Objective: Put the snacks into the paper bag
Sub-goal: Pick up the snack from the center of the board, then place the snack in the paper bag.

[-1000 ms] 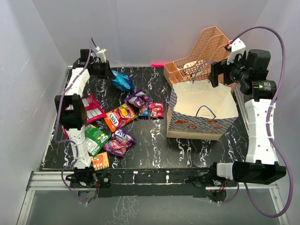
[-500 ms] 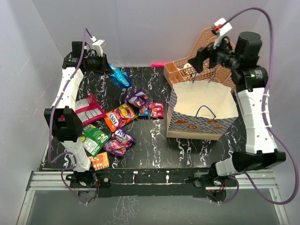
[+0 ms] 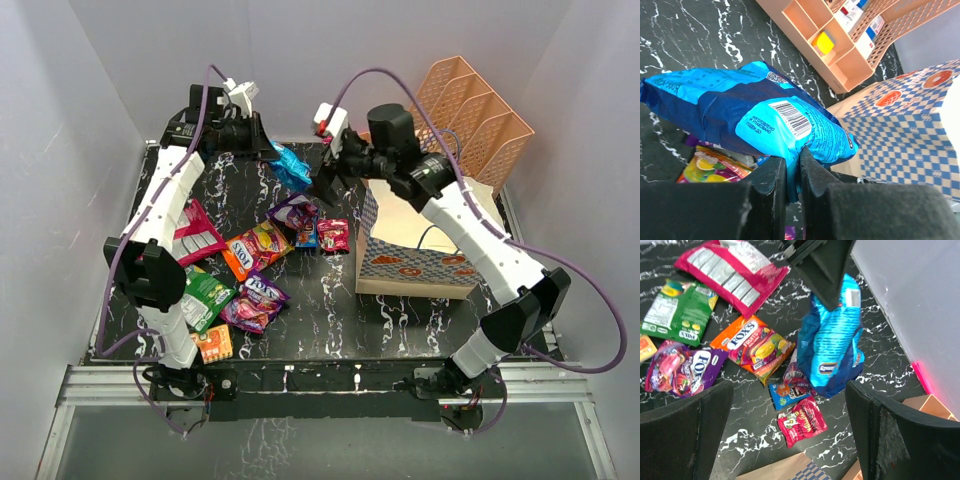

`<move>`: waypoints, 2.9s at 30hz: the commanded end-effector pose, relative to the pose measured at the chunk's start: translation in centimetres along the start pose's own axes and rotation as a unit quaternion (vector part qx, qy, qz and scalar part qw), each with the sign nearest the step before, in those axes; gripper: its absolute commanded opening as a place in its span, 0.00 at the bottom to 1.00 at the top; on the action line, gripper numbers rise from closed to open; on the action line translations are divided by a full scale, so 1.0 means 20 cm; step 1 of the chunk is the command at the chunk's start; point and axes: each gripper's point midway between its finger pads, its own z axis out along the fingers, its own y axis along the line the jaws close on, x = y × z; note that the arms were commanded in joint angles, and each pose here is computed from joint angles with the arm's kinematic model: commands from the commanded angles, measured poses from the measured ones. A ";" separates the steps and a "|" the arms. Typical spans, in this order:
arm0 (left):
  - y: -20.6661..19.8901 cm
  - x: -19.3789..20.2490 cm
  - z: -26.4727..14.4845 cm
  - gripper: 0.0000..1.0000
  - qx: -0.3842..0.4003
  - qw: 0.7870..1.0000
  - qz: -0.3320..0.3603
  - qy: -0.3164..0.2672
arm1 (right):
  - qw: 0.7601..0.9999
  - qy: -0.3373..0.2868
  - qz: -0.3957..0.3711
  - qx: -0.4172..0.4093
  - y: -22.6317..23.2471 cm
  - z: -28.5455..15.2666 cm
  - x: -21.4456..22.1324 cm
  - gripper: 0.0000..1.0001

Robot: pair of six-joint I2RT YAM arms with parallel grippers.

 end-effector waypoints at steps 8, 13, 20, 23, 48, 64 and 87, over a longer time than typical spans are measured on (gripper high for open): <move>-0.53 -0.31 -0.40 0.00 0.130 0.982 -0.052 -0.124 | 0.993 0.051 -0.067 0.084 -0.11 0.15 0.20 0.99; -0.62 -0.26 -0.45 0.00 0.165 0.977 -0.062 -0.117 | 0.989 0.065 -0.074 0.109 -0.16 0.18 0.25 0.99; -0.66 -0.19 -0.47 0.00 0.177 0.975 -0.071 -0.111 | 0.983 0.058 -0.080 0.156 -0.25 0.15 0.18 0.99; -0.68 -0.17 -0.49 0.00 0.184 0.974 -0.069 -0.111 | 0.984 0.049 -0.093 0.146 -0.22 0.13 0.17 0.99; -0.78 -0.08 -0.69 0.55 0.222 0.963 0.015 -0.155 | 0.992 -0.012 -0.106 0.072 -0.02 -0.03 -0.02 0.08; -0.66 -0.13 -0.97 0.91 0.121 0.958 0.124 -0.227 | 0.986 -0.131 -0.073 0.079 -0.03 -0.59 -0.49 0.08; -0.44 -0.05 -0.82 0.91 0.064 0.967 0.127 -0.213 | 0.936 -0.034 -0.091 0.338 -0.16 -1.41 -0.28 0.08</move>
